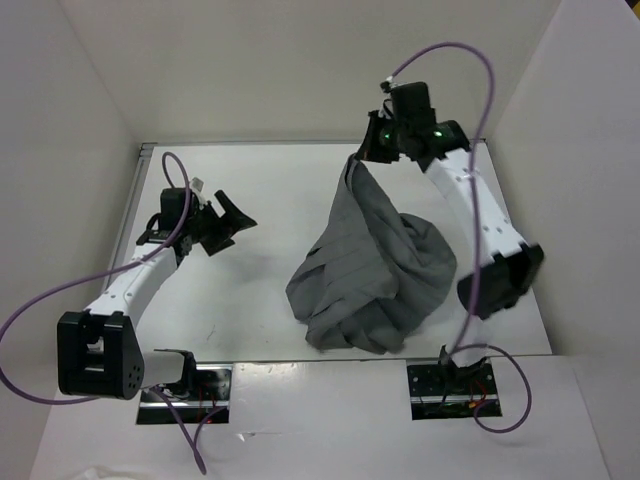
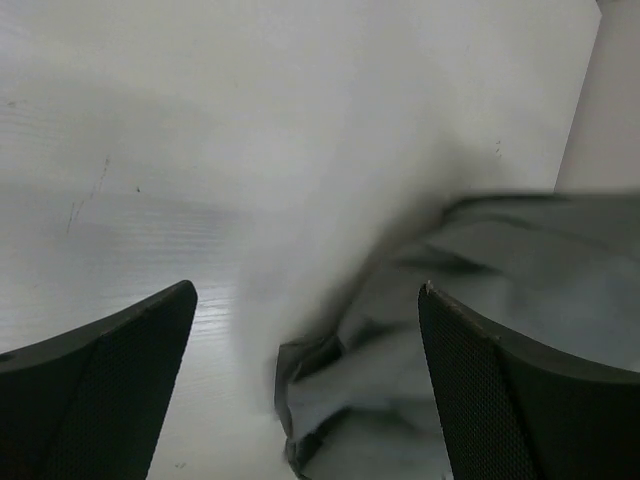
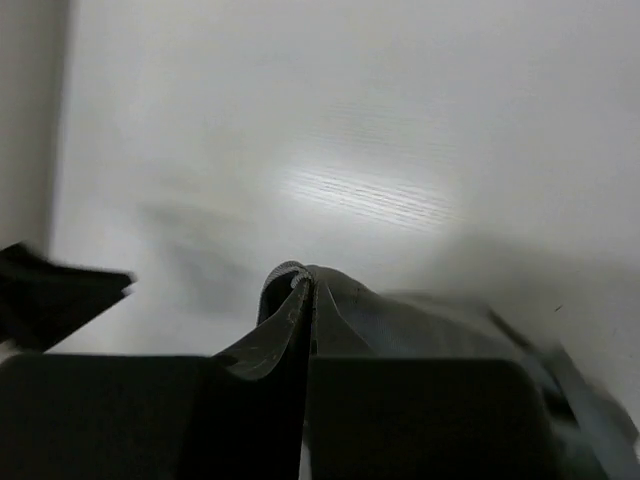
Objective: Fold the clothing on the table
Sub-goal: Move the skirt to the center of the board, then flatten the skirt out
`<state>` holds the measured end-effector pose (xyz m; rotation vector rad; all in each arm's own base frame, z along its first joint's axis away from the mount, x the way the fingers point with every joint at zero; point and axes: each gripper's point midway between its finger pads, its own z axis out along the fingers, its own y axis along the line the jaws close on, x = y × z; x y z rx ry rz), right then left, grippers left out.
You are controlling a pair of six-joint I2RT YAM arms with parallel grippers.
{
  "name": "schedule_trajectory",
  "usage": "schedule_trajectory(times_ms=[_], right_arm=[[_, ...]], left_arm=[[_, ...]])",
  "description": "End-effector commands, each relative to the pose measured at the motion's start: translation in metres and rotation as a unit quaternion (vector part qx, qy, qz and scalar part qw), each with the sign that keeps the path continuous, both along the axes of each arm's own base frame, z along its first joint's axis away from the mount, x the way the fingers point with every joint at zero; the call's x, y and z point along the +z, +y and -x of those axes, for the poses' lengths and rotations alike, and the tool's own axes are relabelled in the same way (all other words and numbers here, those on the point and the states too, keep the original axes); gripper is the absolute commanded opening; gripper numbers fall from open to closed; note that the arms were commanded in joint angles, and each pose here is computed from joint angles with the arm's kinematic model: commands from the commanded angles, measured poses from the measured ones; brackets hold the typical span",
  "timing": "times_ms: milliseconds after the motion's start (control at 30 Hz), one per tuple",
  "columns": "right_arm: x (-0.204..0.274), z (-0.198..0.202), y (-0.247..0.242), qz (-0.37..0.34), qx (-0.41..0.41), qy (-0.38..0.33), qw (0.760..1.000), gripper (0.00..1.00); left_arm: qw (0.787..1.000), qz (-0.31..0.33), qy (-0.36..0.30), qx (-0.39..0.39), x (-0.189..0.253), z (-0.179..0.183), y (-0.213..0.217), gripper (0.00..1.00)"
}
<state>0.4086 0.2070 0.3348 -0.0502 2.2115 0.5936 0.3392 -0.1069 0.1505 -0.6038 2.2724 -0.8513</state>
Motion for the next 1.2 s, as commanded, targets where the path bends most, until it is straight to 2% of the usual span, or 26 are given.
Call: schedule_trajectory(times_ms=[0, 33, 67, 100, 133, 200, 233, 267, 300, 333, 367, 433, 467, 500, 567, 600, 633, 700, 800, 867, 1067, 1167], right_arm=[[-0.052, -0.062, 0.002, -0.01, 0.011, 0.028, 0.999, 0.01], [-0.095, -0.081, 0.008, 0.001, 0.01, 0.066, 0.998, 0.02], [-0.093, -0.096, 0.005, 0.0, -0.004, 0.059, 0.998, 0.19], [-0.101, -0.106, 0.005, 0.007, -0.013, 0.06, 0.998, 0.26], [-0.106, -0.114, 0.002, 0.011, -0.027, 0.058, 0.998, 0.26], [-0.098, -0.128, -0.008, 0.026, -0.059, 0.028, 0.998, 0.43], [-0.099, -0.129, -0.011, 0.032, -0.068, 0.026, 0.997, 0.47], [-0.078, -0.13, -0.018, 0.036, -0.083, 0.007, 0.996, 0.49], [-0.075, -0.121, -0.025, 0.051, -0.09, 0.015, 0.995, 0.51], [-0.075, -0.116, -0.032, 0.061, -0.1, 0.02, 0.993, 0.53], [-0.068, -0.107, -0.046, 0.08, -0.124, 0.02, 0.989, 0.54], [-0.066, -0.097, -0.06, 0.093, -0.157, 0.022, 0.983, 0.54], [-0.085, -0.089, -0.069, 0.107, -0.174, 0.041, 0.978, 0.57], [-0.074, -0.082, -0.084, 0.113, -0.211, 0.027, 0.971, 0.58], [-0.093, -0.07, -0.105, 0.135, -0.253, 0.045, 0.957, 0.58], [-0.086, -0.064, -0.12, 0.141, -0.28, 0.037, 0.949, 0.58], [-0.096, -0.057, -0.136, 0.141, -0.304, 0.055, 0.94, 0.59], [-0.084, -0.044, -0.153, 0.124, -0.319, 0.051, 0.938, 0.59], [-0.076, -0.032, -0.182, 0.085, -0.345, 0.047, 0.934, 0.59], [-0.06, -0.019, -0.2, 0.066, -0.36, 0.032, 0.93, 0.59], [-0.032, 0.003, -0.228, 0.048, -0.384, 0.002, 0.922, 0.62], [-0.044, 0.004, -0.229, 0.049, -0.383, 0.015, 0.922, 0.62]], left_arm=[[1.0, 0.003, -0.022, 0.017, 0.012, -0.004, 0.006, 0.98], [0.999, 0.006, -0.025, 0.02, 0.015, -0.003, 0.006, 0.98], [0.999, 0.006, -0.031, 0.02, 0.017, -0.005, 0.006, 0.98], [0.999, 0.006, -0.036, 0.02, 0.02, -0.005, 0.006, 0.98], [0.999, 0.006, -0.036, 0.02, 0.02, -0.005, 0.006, 0.98], [0.998, 0.005, -0.065, -0.009, 0.035, -0.005, 0.0, 0.98], [0.997, -0.009, -0.073, -0.038, 0.038, -0.001, -0.01, 0.97], [0.989, -0.05, -0.11, -0.084, 0.055, -0.007, -0.018, 0.97], [0.985, -0.068, -0.075, -0.137, 0.04, 0.004, -0.039, 0.97], [0.972, -0.109, -0.104, -0.178, 0.054, -0.003, -0.047, 0.94], [0.969, -0.141, -0.069, -0.192, 0.034, -0.002, -0.051, 0.93], [0.949, -0.172, -0.084, -0.252, 0.031, 0.006, -0.085, 0.89], [0.937, -0.195, -0.097, -0.274, 0.029, 0.006, -0.095, 0.89], [0.927, -0.222, -0.108, -0.283, 0.029, -0.002, -0.105, 0.89], [0.897, -0.259, -0.132, -0.333, 0.026, 0.009, -0.145, 0.88], [0.873, -0.298, -0.142, -0.358, 0.012, 0.003, -0.157, 0.85], [0.852, -0.313, -0.168, -0.384, 0.018, 0.009, -0.184, 0.84], [0.812, -0.377, -0.173, -0.411, -0.006, 0.004, -0.204, 0.81], [0.764, -0.419, -0.211, -0.443, -0.02, 0.013, -0.248, 0.79], [0.745, -0.427, -0.238, -0.454, -0.025, 0.022, -0.274, 0.79], [0.733, -0.436, -0.264, -0.451, -0.036, 0.014, -0.31, 0.79], [0.714, -0.442, -0.28, -0.466, -0.043, 0.018, -0.335, 0.71]])
